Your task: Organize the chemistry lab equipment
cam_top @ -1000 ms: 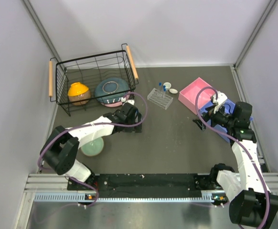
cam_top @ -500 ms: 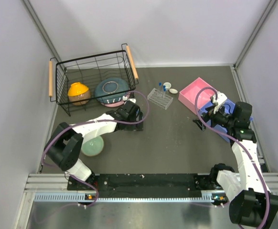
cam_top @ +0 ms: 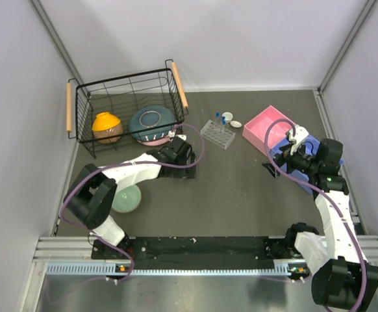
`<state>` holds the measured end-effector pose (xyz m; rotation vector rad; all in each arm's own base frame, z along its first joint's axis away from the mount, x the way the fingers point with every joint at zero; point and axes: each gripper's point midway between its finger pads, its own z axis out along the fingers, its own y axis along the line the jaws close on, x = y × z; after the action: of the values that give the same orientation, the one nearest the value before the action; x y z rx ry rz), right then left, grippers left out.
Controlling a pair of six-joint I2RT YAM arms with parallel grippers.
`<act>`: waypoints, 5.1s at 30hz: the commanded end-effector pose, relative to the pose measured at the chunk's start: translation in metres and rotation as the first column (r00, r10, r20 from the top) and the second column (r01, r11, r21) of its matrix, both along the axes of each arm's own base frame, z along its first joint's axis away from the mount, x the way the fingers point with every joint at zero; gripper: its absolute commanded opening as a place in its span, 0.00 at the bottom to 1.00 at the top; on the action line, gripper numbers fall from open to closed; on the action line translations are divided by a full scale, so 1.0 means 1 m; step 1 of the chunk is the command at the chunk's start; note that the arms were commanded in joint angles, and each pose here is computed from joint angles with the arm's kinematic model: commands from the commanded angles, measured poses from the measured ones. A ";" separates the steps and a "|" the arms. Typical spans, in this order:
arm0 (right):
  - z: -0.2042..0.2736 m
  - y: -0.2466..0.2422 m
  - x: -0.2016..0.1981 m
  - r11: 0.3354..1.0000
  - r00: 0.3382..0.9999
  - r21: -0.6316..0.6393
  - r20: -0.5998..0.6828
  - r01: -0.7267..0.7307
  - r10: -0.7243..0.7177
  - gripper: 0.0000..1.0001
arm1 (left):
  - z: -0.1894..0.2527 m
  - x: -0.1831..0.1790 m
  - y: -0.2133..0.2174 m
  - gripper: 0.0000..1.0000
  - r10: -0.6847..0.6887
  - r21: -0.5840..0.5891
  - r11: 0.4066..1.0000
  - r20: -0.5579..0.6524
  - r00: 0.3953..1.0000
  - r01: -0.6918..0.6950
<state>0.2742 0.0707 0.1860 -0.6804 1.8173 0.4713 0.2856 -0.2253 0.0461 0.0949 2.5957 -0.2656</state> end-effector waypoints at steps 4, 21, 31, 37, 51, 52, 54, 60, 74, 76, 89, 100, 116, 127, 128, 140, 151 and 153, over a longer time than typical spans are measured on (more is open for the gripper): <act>0.004 0.001 0.001 1.000 0.999 -0.006 0.032 -0.023 0.023 0.99 | 0.012 0.012 -0.007 0.95 -0.008 -0.017 1.000 0.027 1.000 0.009; 0.003 0.000 0.001 1.000 0.999 -0.009 0.031 -0.021 0.021 0.99 | 0.005 0.041 -0.017 0.84 -0.006 0.028 1.000 0.018 1.000 0.005; 0.003 0.000 0.002 1.000 0.999 -0.014 0.032 -0.020 0.020 0.99 | -0.008 0.062 -0.015 0.56 -0.004 0.121 0.993 -0.005 1.000 0.005; 0.002 0.000 0.002 1.000 0.999 -0.015 0.030 -0.021 0.021 0.99 | -0.015 0.067 -0.017 0.45 -0.010 0.137 0.991 -0.019 1.000 0.013; 0.002 -0.001 0.002 1.000 0.999 -0.019 0.033 -0.021 0.021 0.99 | -0.022 0.064 -0.018 0.19 -0.037 0.132 0.990 -0.039 0.999 0.042; 0.002 -0.001 0.002 1.000 0.999 -0.018 0.031 -0.019 0.019 0.99 | -0.019 0.064 -0.019 0.18 -0.039 0.123 0.991 -0.032 0.999 0.042; 0.002 -0.001 0.002 1.000 0.999 -0.018 0.032 -0.020 0.021 0.99 | -0.020 0.060 -0.017 0.17 -0.047 0.116 0.992 -0.032 0.998 0.050; 0.002 -0.001 0.002 1.000 0.999 -0.019 0.031 -0.023 0.023 0.99 | -0.008 0.043 -0.025 0.15 -0.118 0.015 0.993 0.005 0.993 0.118; -0.003 0.002 0.000 0.999 0.999 -0.012 0.018 -0.043 0.043 0.99 | 0.041 -0.032 -0.057 0.14 -0.368 -0.211 0.891 0.179 0.912 0.401; -0.004 0.003 0.000 0.999 0.999 -0.010 0.015 -0.046 0.047 0.99 | 0.052 -0.042 -0.066 0.14 -0.392 -0.240 0.867 0.214 0.895 0.437; -0.009 0.014 -0.010 0.993 0.993 0.029 -0.004 -0.118 0.118 0.99 | 0.076 -0.087 -0.090 0.14 -0.447 -0.340 0.780 0.285 0.848 0.526; -0.013 0.020 -0.016 0.986 0.987 0.054 -0.016 -0.156 0.157 0.99 | 0.078 -0.104 -0.092 0.14 -0.469 -0.367 0.750 0.292 0.833 0.551; 0.006 0.035 -0.036 0.955 0.954 0.126 -0.105 -0.269 0.282 0.99 | 0.088 -0.121 -0.089 0.13 -0.503 -0.388 0.703 0.321 0.803 0.596; 0.016 0.080 -0.070 0.866 0.843 0.037 -0.212 -0.498 0.494 0.99 | 0.101 -0.128 -0.096 0.13 -0.528 -0.409 0.648 0.367 0.766 0.643; 0.017 0.083 -0.071 0.859 0.832 0.046 -0.225 -0.510 0.507 0.99 | 0.103 -0.129 -0.096 0.13 -0.528 -0.410 0.644 0.373 0.763 0.646; 0.039 0.117 -0.082 0.783 0.744 0.164 -0.248 -0.599 0.621 0.99 | 0.104 -0.135 -0.089 0.13 -0.523 -0.416 0.639 0.382 0.762 0.647; 0.041 0.119 -0.084 0.777 0.735 0.190 -0.254 -0.600 0.629 0.99 | 0.107 -0.137 -0.089 0.13 -0.528 -0.417 0.630 0.389 0.755 0.656; 0.042 0.119 -0.084 0.778 0.737 0.187 -0.252 -0.599 0.628 0.99 | 0.107 -0.137 -0.089 0.13 -0.529 -0.416 0.628 0.392 0.753 0.658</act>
<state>0.1892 0.1834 0.2073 -1.1864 1.8745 1.1389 0.1496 -0.3092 0.1394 0.7280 2.1488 -1.1038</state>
